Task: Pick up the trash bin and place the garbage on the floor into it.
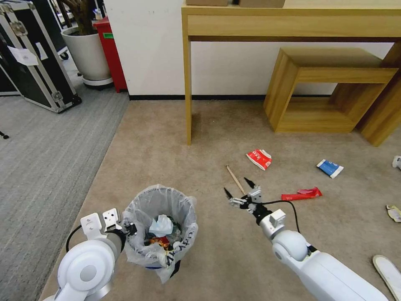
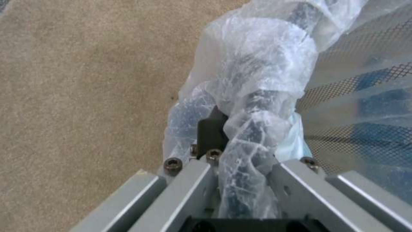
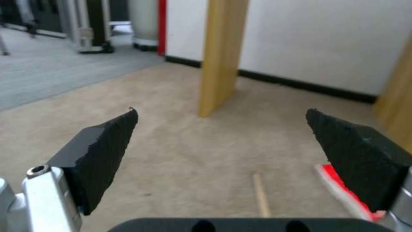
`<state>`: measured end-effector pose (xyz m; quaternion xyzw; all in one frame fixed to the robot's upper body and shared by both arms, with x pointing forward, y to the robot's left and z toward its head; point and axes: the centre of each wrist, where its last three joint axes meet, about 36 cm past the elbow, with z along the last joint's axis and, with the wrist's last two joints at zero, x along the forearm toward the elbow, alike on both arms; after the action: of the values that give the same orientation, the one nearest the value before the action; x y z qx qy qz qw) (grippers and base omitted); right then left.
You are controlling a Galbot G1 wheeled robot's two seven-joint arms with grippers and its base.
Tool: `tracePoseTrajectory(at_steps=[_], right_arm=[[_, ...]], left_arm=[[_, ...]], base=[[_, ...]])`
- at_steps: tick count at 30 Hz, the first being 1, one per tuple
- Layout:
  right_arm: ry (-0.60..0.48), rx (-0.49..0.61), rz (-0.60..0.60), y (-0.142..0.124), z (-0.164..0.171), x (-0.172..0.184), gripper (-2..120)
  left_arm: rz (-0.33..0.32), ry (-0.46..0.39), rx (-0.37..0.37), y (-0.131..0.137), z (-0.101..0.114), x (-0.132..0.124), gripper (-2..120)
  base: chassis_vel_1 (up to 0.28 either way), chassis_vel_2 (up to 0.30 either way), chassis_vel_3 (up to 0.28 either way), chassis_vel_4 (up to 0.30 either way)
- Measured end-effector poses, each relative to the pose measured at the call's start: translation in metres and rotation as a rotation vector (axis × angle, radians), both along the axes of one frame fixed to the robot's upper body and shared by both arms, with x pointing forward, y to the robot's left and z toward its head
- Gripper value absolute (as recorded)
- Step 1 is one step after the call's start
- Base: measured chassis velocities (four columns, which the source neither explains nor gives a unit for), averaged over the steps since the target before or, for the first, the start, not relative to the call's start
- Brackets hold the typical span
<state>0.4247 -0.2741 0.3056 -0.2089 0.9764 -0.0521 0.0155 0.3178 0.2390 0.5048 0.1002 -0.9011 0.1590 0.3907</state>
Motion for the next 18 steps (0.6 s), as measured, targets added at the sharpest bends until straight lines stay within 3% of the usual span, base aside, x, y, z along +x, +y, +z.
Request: tracePoseTrajectory(at_steps=[4,7,18], right_arm=[[-0.059,-0.017,-0.057,-0.017,-0.002,-0.003,100],[-0.082,0.007,-0.136,-0.027,0.003,-0.030,100],[-0.128,-0.049,-0.238,-0.056,0.018,-0.070,100]], left_arm=[[-0.007,-0.005,-0.005,-0.002,0.000,0.001,0],[-0.017,-0.008,-0.007,-0.005,-0.001,0.003,0],[-0.044,-0.008,-0.020,-0.016,-0.005,0.004,0]], base=[[0.000,0.000,0.000,0.000],[0.000,0.000,0.000,0.000],[0.000,0.000,0.000,0.000]])
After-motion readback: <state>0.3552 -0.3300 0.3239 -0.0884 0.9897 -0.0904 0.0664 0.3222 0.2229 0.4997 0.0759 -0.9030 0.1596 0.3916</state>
